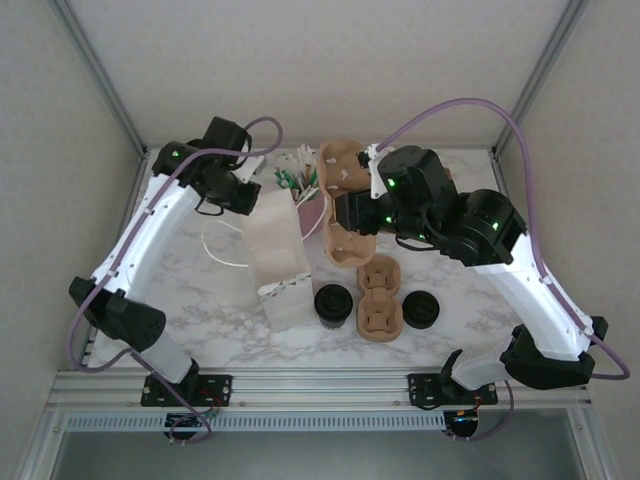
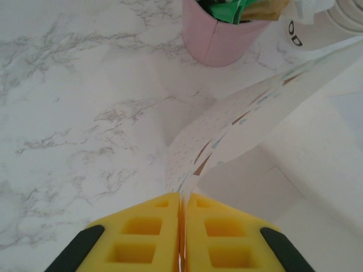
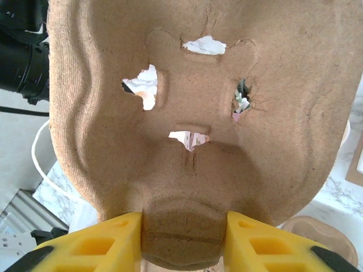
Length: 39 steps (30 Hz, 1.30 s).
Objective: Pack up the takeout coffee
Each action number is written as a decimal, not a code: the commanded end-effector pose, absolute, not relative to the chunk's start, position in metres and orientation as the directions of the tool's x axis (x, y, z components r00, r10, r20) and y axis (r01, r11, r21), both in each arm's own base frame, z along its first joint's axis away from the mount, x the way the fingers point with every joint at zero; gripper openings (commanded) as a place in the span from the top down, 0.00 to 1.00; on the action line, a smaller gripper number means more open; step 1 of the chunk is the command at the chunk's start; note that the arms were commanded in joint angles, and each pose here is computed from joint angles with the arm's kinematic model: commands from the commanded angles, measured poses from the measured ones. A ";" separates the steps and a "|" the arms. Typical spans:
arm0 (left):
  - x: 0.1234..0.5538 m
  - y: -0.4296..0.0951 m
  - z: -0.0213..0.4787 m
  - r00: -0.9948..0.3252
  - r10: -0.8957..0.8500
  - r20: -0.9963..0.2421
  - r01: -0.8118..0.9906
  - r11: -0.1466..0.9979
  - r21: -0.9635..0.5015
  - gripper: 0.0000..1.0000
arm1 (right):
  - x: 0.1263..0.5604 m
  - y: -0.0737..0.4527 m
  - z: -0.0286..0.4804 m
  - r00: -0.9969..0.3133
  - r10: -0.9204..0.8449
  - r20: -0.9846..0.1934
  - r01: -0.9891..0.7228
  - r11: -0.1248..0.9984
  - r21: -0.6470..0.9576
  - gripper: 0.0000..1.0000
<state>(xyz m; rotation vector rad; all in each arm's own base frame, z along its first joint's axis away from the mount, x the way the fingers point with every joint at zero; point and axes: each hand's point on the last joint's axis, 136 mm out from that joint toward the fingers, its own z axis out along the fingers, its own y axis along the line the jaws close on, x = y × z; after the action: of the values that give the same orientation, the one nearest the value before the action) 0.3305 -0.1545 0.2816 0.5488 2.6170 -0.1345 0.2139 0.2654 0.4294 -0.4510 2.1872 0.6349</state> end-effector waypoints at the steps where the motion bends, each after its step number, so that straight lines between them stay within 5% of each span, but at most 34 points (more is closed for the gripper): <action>1: 0.316 -0.139 0.298 -0.827 0.278 -0.489 0.323 0.946 -0.008 0.90 | 0.213 0.278 0.439 -0.597 -0.112 -0.795 -0.538 0.791 0.292 0.62; 16: 0.295 -0.122 0.275 -0.892 0.121 -0.436 0.155 0.987 -0.043 0.91 | 0.201 0.314 0.456 -0.510 -0.167 -0.844 -0.647 0.721 0.248 0.61; 20: 0.291 -0.119 0.280 -0.885 0.109 -0.452 0.148 0.988 -0.052 0.66 | 0.204 0.324 0.451 -0.511 -0.180 -0.841 -0.655 0.715 0.245 0.62; 24: 0.291 -0.110 0.289 -0.874 0.075 -0.481 0.115 0.992 -0.055 0.29 | 0.208 0.333 0.444 -0.514 -0.196 -0.835 -0.655 0.719 0.234 0.62; 39: 0.276 -0.051 0.340 -0.677 -0.332 -0.656 -0.173 0.939 -0.297 0.20 | 0.211 0.388 0.432 -0.427 -0.306 -0.851 -0.722 0.682 0.118 0.62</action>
<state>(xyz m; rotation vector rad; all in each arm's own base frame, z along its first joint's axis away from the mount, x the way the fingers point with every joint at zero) 0.2803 -0.0526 0.3329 -0.2565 2.3881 -0.1879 0.2133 0.3730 0.4206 -0.7504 2.0920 0.6226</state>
